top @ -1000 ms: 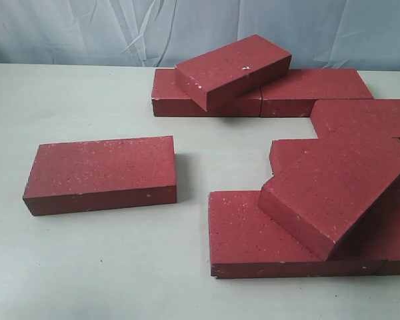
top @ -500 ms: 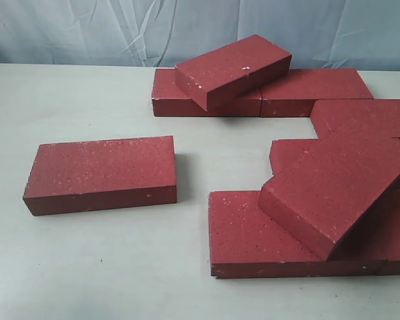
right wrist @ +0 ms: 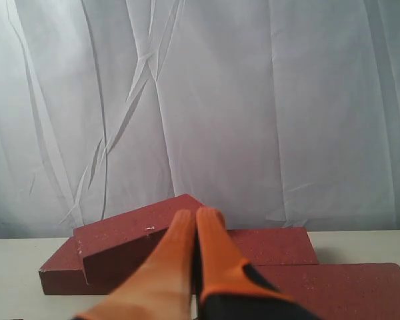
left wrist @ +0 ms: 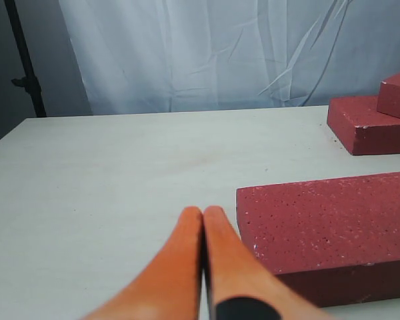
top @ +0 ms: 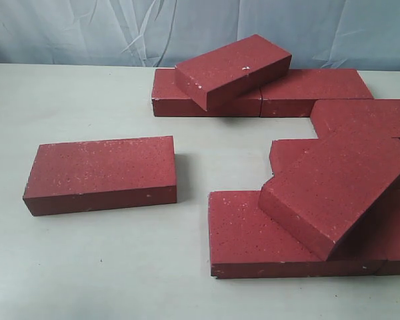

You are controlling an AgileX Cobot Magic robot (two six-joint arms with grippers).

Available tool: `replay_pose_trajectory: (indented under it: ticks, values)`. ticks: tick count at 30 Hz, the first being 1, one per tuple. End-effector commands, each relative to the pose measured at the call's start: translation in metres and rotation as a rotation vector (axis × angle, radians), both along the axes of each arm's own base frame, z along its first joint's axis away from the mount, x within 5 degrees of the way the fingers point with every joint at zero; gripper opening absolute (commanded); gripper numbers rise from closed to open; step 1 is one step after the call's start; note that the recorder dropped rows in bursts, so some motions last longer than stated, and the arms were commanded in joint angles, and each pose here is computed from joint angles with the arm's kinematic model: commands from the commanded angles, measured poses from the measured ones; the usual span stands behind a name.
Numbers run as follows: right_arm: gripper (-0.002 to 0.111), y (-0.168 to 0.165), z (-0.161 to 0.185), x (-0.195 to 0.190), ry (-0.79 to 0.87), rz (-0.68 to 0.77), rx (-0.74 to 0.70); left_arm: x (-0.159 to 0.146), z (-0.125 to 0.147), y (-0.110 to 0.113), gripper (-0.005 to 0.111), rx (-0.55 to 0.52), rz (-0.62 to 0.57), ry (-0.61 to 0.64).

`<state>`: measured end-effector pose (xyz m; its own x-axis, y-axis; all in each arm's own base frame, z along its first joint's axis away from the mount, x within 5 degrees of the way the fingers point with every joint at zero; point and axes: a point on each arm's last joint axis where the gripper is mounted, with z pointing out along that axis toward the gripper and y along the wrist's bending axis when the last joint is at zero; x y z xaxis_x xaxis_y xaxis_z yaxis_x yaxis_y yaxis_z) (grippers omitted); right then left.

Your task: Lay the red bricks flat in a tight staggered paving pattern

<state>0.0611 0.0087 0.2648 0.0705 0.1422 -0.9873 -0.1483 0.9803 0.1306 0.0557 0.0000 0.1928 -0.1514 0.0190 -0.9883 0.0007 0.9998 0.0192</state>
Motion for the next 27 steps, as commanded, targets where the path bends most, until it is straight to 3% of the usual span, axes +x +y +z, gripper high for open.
replay_pose_trajectory:
  ticks: [1,17,21,27]
  values:
    - [-0.001,0.000,0.001,0.000,0.005,-0.004,-0.014,0.000,-0.001,0.000,0.000,-0.007,0.002,-0.008]
    - [-0.001,0.001,0.000,0.006,0.044,-0.006,-0.043,0.000,-0.001,0.000,0.000,-0.007,0.002,-0.008]
    - [-0.001,0.003,0.004,0.021,0.130,-0.004,-0.055,0.000,-0.001,0.000,0.000,-0.007,0.002,-0.008]
    - [-0.001,0.009,0.003,0.071,0.412,0.007,-0.102,0.000,-0.001,0.000,0.000,-0.007,0.002,-0.008]
